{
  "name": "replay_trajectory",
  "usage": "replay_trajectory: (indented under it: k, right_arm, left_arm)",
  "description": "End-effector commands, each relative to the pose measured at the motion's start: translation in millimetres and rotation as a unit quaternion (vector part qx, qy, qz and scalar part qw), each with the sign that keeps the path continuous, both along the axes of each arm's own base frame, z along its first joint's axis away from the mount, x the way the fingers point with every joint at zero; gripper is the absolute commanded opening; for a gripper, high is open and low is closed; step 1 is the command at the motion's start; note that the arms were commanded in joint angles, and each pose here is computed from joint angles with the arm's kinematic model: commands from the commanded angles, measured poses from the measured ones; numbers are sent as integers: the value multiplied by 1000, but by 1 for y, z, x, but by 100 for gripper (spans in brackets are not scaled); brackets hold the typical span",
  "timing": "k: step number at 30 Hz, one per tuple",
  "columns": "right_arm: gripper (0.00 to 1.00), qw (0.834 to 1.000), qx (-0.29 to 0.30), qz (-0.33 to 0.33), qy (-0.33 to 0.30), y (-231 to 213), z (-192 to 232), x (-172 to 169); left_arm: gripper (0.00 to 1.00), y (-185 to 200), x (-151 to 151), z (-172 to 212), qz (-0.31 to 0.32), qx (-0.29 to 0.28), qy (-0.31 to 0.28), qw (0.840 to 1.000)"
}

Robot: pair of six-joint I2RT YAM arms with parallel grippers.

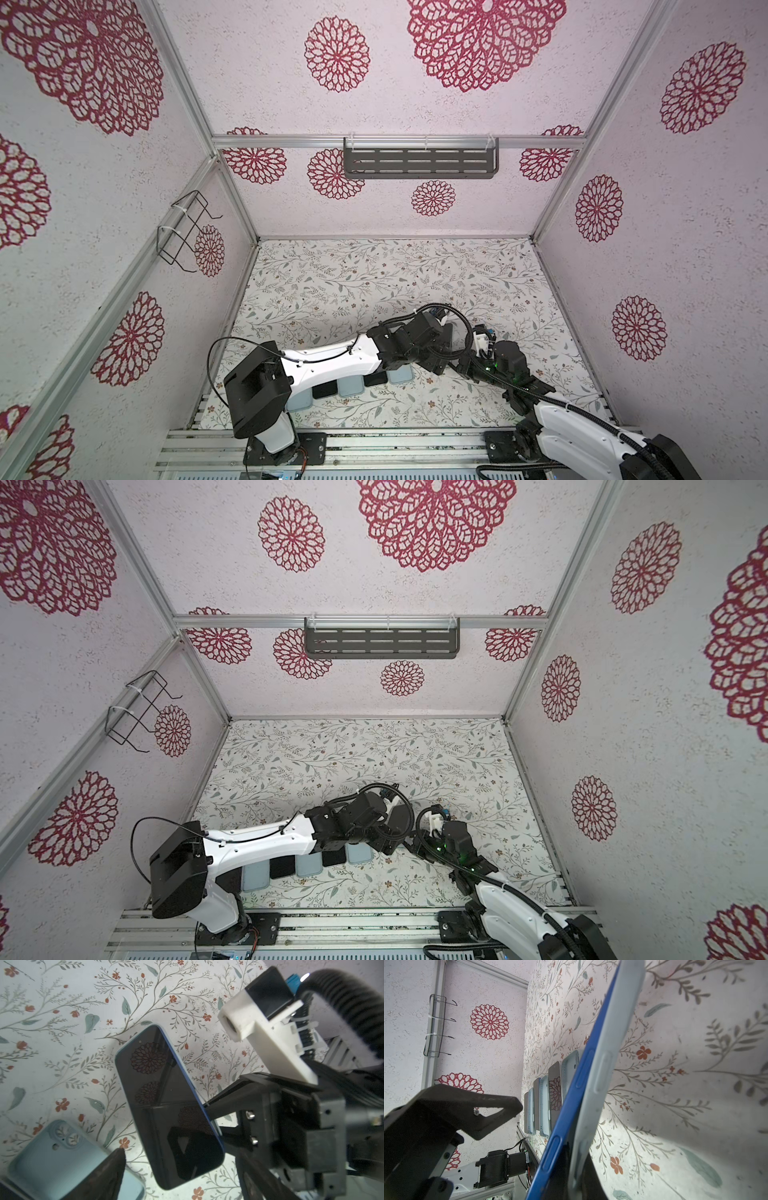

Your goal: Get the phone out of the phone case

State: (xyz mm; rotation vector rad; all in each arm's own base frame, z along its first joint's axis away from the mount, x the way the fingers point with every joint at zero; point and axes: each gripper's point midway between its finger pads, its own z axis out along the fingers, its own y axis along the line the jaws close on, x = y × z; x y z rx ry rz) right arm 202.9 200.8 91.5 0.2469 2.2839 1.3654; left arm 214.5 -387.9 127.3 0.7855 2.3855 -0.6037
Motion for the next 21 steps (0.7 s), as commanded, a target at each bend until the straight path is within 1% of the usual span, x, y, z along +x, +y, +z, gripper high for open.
replay_trajectory:
  k: [1,8,11,13,17,21]
  right_arm:
    - [0,998,34,9,-57,8,35,11]
    - [0,998,37,13,-52,9,34,10]
    - [0,998,40,11,-53,9,35,10]
    - [0,998,41,10,-53,8,35,10]
    - [0,998,45,10,-53,8,36,9]
    - [0,997,53,11,-55,8,39,7]
  left_arm:
    - [86,10,-1,5,-21,28,-49,998]
    - [84,1,-15,8,-65,41,-89,993]
    - [83,-6,-23,12,-86,39,-116,989]
    - [81,-7,-24,12,-87,46,-128,987]
    - [73,-9,-22,9,-87,64,-141,984]
    - [62,-10,-18,5,-79,90,-175,977]
